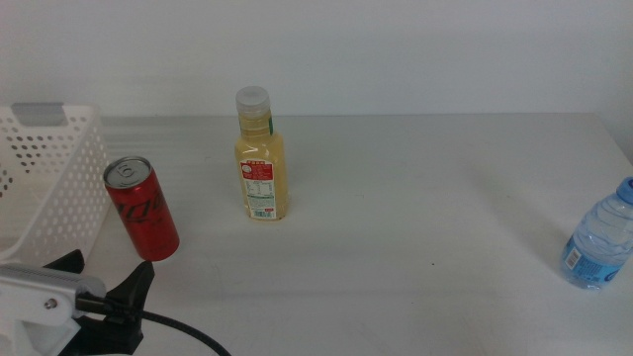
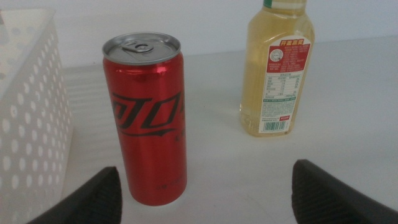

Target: Use arms to grab the bottles and put them into the dustbin to the left of the table.

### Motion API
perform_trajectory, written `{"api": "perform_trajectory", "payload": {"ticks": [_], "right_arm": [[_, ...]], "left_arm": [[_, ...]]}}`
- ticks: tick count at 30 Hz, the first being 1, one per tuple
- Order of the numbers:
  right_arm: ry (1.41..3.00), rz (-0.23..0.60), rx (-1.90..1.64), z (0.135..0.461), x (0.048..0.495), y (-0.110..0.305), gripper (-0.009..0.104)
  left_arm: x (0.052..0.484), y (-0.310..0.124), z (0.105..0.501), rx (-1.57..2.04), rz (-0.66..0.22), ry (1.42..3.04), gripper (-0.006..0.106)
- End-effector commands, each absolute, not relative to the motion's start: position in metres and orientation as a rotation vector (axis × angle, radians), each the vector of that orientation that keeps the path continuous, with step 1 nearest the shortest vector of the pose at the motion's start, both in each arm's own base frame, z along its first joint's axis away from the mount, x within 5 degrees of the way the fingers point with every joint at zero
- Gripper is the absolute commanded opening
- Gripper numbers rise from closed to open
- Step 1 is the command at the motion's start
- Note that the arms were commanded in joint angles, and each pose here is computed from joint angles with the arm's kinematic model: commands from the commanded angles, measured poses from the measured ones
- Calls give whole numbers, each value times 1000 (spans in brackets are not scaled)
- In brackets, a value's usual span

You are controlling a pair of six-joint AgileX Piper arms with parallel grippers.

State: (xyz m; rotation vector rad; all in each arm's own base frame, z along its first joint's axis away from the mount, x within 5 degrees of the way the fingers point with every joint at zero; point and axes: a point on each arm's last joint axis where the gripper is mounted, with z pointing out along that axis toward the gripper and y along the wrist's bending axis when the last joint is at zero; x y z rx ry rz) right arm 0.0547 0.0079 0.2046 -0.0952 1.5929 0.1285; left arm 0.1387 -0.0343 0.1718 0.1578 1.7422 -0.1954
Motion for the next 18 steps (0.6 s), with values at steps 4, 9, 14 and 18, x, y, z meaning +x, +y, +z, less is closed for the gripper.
{"api": "perform_trajectory", "payload": {"ticks": [4,9,14,18], "right_arm": [[1460,121,-92,222,50,7,69],[1460,121,-92,222,50,7,69],[1460,121,-92,222,50,7,69],[1460,121,-92,222,50,7,69]], "left_arm": [[137,-33,177,76,-255,1675,90],[137,-33,177,64,-260,1677,90],[137,-33,177,57,-264,1671,90],[139,-31,182,26,-267,1625,90]]}}
